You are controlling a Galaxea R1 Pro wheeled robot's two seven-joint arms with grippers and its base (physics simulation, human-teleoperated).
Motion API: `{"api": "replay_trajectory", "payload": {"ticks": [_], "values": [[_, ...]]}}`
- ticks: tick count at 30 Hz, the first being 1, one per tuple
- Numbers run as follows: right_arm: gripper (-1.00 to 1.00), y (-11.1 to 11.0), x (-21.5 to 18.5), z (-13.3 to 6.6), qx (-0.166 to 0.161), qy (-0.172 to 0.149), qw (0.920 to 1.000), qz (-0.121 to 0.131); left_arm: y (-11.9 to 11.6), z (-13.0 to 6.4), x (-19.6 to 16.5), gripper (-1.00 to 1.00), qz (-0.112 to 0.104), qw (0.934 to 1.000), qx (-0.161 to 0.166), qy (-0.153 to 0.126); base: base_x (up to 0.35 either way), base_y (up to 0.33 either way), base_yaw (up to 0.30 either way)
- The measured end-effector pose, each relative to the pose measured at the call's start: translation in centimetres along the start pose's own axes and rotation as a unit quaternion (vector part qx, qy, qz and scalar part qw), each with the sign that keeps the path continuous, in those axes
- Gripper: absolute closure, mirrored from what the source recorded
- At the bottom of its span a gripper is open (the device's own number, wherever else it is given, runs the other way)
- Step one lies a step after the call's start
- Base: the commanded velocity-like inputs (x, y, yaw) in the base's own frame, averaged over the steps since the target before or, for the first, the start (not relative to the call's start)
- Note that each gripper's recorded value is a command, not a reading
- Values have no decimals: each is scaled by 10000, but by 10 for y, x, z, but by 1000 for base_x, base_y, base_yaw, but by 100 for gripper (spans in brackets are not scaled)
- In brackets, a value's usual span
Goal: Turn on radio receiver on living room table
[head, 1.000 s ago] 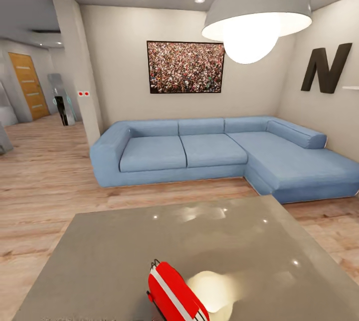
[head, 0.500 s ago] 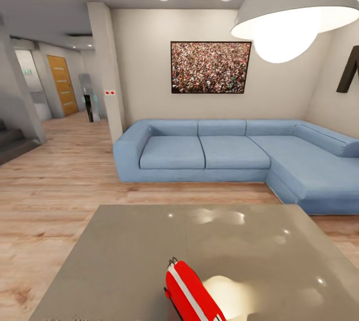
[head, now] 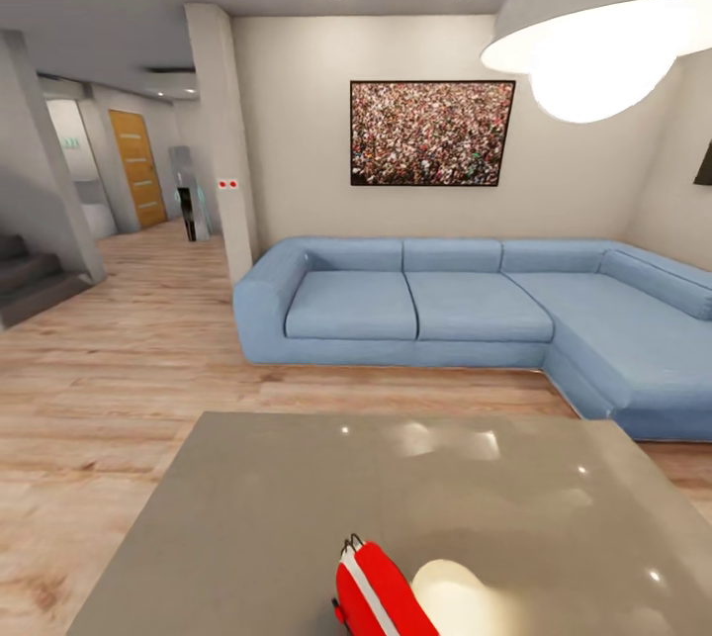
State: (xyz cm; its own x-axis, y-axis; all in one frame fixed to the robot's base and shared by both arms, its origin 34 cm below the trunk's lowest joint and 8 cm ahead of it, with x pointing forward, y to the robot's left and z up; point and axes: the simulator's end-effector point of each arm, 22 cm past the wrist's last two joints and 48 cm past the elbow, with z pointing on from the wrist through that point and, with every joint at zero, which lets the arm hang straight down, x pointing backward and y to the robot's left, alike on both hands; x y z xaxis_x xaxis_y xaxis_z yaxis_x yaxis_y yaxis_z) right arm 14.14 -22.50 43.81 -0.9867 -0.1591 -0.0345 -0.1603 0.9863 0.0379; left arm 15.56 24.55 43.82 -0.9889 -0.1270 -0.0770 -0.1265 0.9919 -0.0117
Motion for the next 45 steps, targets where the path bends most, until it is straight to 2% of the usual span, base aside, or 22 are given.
{"api": "replay_trajectory", "payload": {"ticks": [15,33,45], "values": [[-100,-1,0,0,5,0,10000,9,0,0,0,-100,-4,10000,-2,2,19,0,-128],[-100,-2,1,0,7,7,10000,-3,0,0,0,-100,-7,10000,-9,9,0,0,-4],[-100,0,0,0,-47,2,9999,-116,0,0,1,-100,-9,10000,-7,10,0,0,0]]}}
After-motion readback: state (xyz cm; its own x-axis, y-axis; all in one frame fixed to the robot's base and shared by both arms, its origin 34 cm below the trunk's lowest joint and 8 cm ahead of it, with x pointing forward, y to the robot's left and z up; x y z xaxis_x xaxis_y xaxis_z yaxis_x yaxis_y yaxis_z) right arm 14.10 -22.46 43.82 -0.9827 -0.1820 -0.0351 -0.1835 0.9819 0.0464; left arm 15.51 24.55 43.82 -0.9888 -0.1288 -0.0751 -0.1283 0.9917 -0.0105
